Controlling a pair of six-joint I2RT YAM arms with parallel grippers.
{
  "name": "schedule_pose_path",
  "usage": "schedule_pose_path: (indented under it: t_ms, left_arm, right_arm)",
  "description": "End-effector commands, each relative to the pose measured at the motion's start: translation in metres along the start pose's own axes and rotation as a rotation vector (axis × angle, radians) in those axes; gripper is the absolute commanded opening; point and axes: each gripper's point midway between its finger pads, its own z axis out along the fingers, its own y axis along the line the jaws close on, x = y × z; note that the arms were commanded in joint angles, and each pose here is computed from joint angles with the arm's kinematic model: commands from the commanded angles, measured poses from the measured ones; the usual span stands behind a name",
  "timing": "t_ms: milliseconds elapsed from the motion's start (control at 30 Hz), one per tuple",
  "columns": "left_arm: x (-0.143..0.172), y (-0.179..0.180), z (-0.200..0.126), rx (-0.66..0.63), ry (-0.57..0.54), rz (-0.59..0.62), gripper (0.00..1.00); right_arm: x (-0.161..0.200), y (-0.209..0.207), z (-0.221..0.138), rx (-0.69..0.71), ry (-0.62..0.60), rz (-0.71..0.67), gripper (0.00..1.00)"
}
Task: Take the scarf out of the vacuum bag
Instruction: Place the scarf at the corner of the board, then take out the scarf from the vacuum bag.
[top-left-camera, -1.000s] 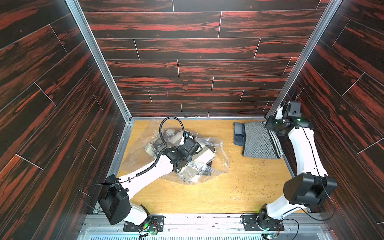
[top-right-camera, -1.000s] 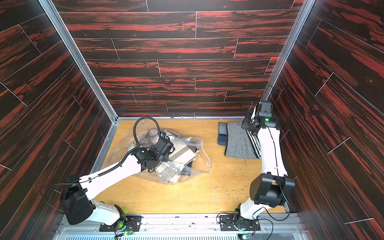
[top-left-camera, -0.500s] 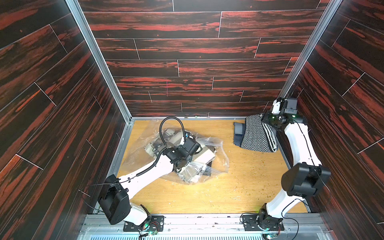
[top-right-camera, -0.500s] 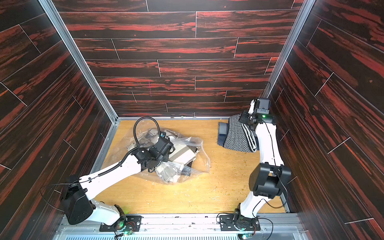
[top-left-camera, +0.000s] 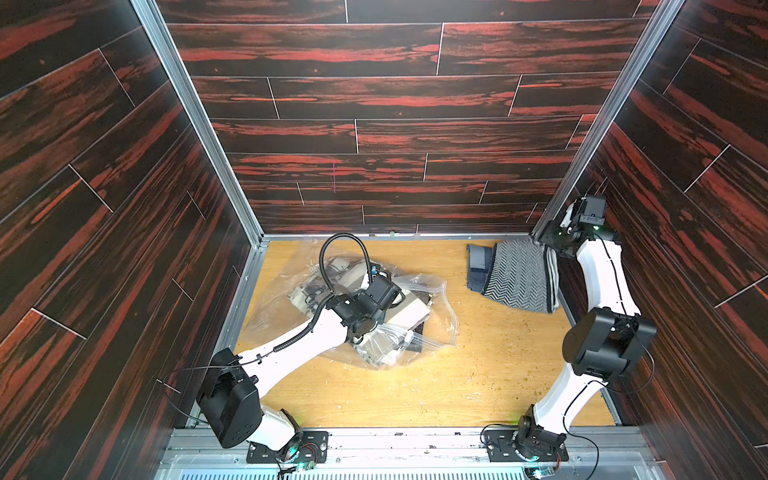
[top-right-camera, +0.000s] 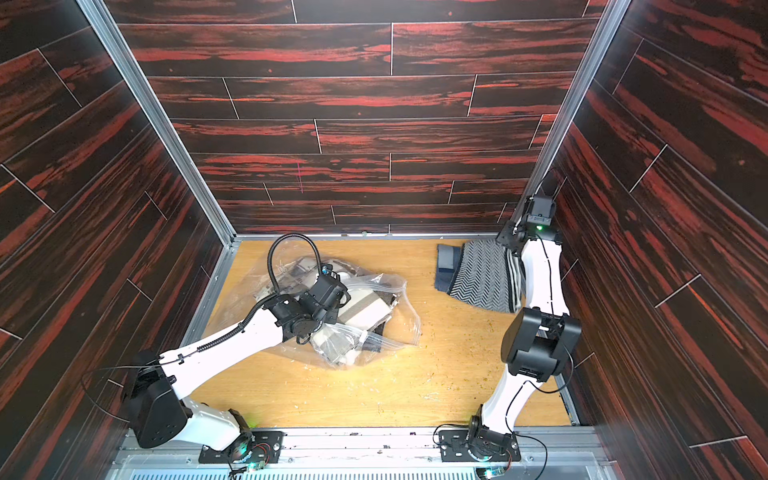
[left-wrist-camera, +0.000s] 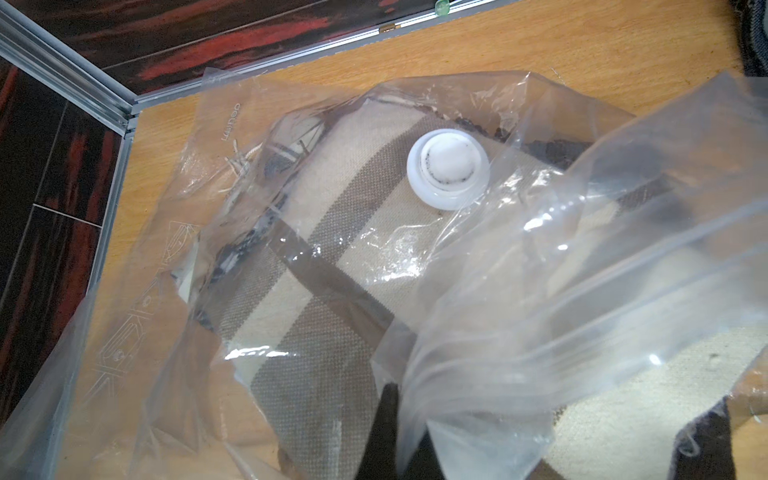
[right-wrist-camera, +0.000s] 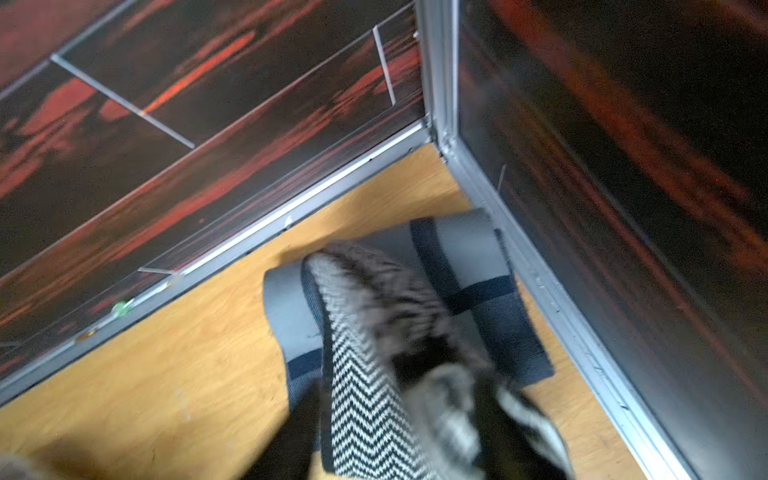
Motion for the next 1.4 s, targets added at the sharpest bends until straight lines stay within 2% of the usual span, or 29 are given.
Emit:
schedule_pose_path:
  t_ms: [0,300,400,467,633,733,867,1033,1267,1367]
  left_arm:
    - [-0.002,0.004,-0.001,-0.015,0.013,-0.009,0.00]
    - [-0.002,-0.002,-0.004,0.034,0.015,-0.008,0.00]
    - [-0.005,-0.011,-0.010,0.098,0.009,0.000,0.00]
    - [-0.007,-0.018,-0.015,0.143,-0.003,0.000,0.00]
    - [-0.016,-0.037,-0.032,0.226,-0.055,0.026,0.00]
    - [-0.017,-0.048,-0.040,0.253,-0.069,0.054,0.00]
    - [-0.021,-0.055,-0.045,0.262,-0.076,0.067,0.00]
    - [-0.022,-0.062,-0.048,0.276,-0.081,0.076,0.00]
    - [-0.015,-0.066,-0.044,0.282,-0.060,0.078,0.00]
    - [-0.014,-0.070,-0.044,0.298,-0.052,0.076,0.00]
  right_arm:
    - [-0.008,0.002,-0.006,0.007,-0.026,0.000,0.96]
    - [-0.003,0.014,-0.020,-0.063,-0.027,0.022,0.98]
    - [0.006,0.029,-0.033,-0.139,-0.017,0.035,0.98]
    - [0.017,0.047,-0.045,-0.237,0.004,0.044,0.98]
    - [0.084,0.111,-0.090,-0.614,0.110,0.069,0.98]
    - [0.128,0.144,-0.122,-0.754,0.146,0.023,0.99]
    - [0.175,0.165,-0.152,-0.850,0.186,0.001,0.98]
    - [0.210,0.168,-0.177,-0.976,0.216,0.071,0.98]
    - [0.266,0.174,-0.175,-1.032,0.322,0.087,0.98]
    - [0.280,0.176,-0.176,-1.045,0.319,0.087,0.98]
